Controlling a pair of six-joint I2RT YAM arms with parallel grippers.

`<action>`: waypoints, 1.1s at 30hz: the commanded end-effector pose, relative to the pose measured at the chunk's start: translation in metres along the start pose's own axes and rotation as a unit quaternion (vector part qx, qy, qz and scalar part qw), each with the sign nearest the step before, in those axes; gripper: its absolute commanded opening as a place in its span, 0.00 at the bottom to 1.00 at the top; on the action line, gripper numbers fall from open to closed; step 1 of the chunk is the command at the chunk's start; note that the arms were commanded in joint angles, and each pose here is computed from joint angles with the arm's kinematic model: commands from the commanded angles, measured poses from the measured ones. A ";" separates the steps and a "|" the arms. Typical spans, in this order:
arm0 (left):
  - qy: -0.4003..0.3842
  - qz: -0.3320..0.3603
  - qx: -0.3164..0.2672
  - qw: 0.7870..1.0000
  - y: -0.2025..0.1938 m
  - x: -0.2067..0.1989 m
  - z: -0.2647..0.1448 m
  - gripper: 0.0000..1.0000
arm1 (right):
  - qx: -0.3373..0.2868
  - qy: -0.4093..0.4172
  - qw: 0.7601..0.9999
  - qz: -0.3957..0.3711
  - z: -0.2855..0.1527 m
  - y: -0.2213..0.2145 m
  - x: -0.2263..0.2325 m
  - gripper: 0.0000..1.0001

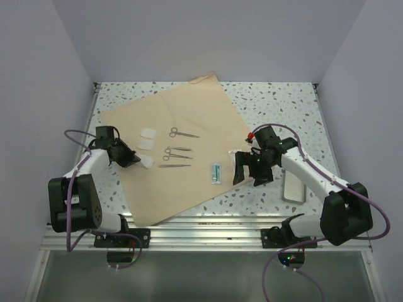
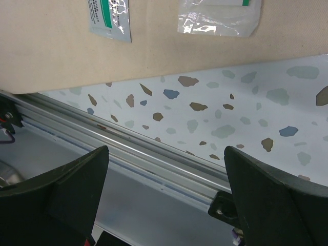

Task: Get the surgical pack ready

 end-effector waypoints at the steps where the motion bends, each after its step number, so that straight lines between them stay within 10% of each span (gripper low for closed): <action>1: -0.004 0.015 -0.032 0.999 0.017 -0.002 -0.002 0.00 | -0.001 0.013 1.000 -0.005 -0.002 0.002 0.004 0.99; 33: 0.016 0.046 -0.035 0.998 0.033 0.006 0.013 0.00 | 0.005 0.010 1.000 -0.001 0.002 0.002 0.002 0.99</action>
Point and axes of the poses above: each gripper's point midway between its finger pads, its own z axis out along the fingers, its own x axis along the line the jaws close on, y = z × x, the point moved 7 cm from there along -z, back along the fingers, and after that the axes turned 6 degrees about z, right-handed, at the moved point
